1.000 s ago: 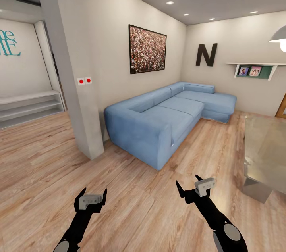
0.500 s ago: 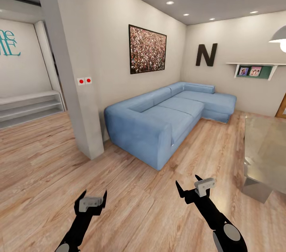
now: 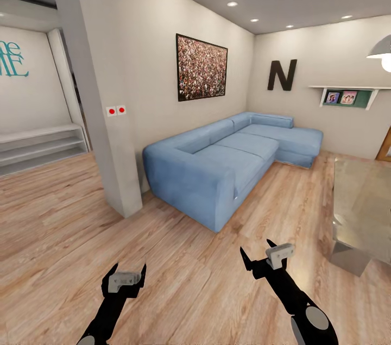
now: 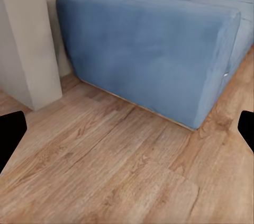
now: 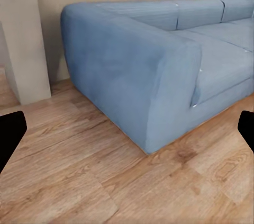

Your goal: Put the three can of soda from the living room inside the tash can in the kitchen.

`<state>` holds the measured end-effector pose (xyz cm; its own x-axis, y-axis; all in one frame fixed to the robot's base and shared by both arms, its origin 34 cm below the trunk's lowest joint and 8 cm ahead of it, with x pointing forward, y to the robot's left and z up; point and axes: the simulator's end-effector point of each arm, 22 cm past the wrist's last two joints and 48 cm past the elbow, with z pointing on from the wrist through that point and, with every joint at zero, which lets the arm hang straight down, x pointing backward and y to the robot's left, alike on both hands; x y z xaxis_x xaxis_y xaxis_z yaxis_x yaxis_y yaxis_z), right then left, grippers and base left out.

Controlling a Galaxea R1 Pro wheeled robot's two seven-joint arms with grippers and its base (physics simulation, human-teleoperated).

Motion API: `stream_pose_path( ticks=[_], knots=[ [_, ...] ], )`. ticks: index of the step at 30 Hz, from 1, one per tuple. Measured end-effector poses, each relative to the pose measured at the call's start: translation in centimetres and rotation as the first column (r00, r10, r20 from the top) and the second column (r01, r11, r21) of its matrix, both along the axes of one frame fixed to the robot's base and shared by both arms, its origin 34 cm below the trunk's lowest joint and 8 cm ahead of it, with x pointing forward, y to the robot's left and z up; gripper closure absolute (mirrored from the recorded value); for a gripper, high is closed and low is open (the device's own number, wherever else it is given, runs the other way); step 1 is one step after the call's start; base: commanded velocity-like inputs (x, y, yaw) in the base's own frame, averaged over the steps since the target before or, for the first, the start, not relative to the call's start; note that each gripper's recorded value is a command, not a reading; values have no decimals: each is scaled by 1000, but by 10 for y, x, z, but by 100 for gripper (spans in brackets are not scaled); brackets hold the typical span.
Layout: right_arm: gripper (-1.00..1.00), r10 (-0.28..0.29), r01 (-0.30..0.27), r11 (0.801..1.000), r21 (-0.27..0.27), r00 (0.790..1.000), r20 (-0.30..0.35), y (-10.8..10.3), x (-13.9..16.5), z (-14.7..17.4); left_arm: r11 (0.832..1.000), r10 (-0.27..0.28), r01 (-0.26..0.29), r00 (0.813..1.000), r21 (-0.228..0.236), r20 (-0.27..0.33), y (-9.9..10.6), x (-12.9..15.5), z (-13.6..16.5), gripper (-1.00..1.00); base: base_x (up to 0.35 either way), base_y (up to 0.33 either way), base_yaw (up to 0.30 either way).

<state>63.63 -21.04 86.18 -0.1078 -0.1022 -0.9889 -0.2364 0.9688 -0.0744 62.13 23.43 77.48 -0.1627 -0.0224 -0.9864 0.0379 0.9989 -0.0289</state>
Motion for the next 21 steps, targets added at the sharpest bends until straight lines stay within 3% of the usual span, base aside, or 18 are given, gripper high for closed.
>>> stream_pose_path(
  ticks=[13, 21],
  knots=[
    [-100, 0, 0, 1000, 1, 1000, 0, 0, 0, 0, 1000, 0, 0, 1000, 0, -1, 0, 0, 0, -100, -134, 0, 0],
    [-100, 1, -1, 1000, 1, 1000, -1, 0, 0, 0, 1000, 0, 0, 1000, 0, -1, 0, 0, -1, -100, -223, 37, 0]
  ],
)
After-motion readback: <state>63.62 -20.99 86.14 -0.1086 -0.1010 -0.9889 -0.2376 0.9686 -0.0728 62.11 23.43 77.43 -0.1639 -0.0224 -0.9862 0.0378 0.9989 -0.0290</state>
